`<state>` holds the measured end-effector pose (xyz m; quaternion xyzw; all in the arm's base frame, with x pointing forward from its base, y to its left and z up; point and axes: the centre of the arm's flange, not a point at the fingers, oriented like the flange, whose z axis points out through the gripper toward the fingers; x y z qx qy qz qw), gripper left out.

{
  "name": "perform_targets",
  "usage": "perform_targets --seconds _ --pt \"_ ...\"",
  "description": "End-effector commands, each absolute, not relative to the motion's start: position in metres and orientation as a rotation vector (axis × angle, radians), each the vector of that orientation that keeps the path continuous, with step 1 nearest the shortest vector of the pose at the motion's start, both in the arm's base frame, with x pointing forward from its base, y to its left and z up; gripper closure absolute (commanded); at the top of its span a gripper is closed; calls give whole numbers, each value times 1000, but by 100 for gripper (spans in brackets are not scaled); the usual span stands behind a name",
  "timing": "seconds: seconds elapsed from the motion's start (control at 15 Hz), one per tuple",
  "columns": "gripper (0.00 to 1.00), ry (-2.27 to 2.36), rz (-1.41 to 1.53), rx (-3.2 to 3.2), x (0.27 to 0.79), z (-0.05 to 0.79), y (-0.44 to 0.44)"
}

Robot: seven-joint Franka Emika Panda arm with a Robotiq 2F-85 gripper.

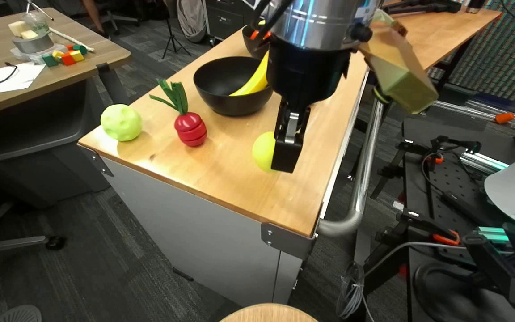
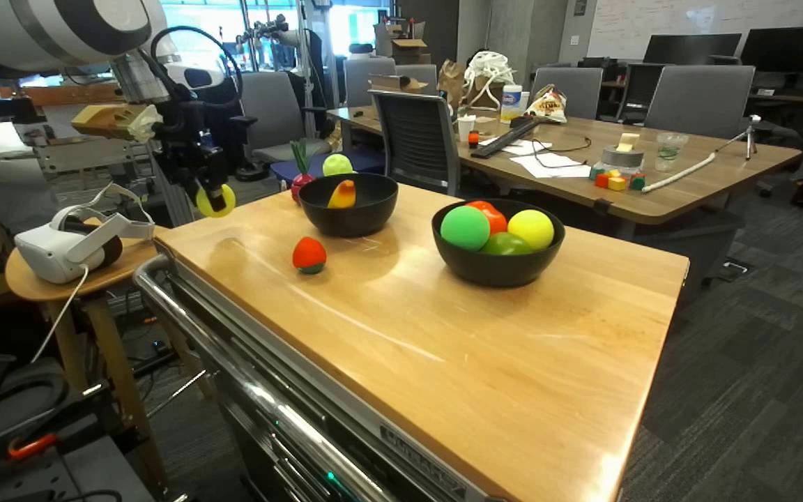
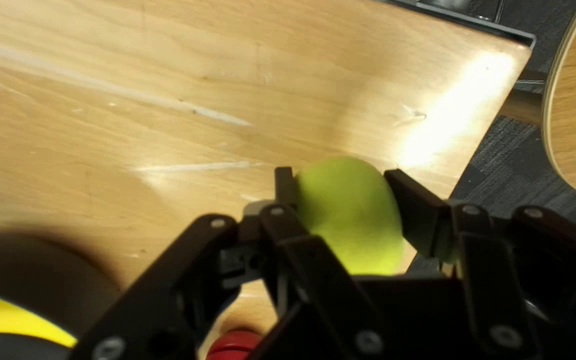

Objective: Take all the contents from the black bowls and place them on the table one at at time starting with the left bowl then right bowl

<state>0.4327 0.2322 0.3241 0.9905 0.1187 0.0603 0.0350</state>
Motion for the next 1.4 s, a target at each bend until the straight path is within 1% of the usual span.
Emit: perform_targets --seconds 0.0,0.13,0.2,0.27,0.33,0.4,0.47,0.53,0.6,0.67,0.93,1.07,1.33 --pt "77 425 219 3062 454 305 241" --pt "77 434 186 3064 462 290 243" --pt "73 437 175 3064 465 286 244" --pt "48 442 173 3065 468 287 245" --pt "28 444 180 3063 470 291 246" --pt "25 449 184 3061 471 294 246" --pt "19 455 194 3057 474 299 247" --pt "9 468 210 3050 476 306 248" --pt "2 484 214 3040 478 312 248" --pt "0 507 207 3033 479 320 247" --pt "0 583 188 2986 484 360 237" --pt "0 753 23 2958 482 389 224" --pt "0 1046 -179 2891 464 457 199"
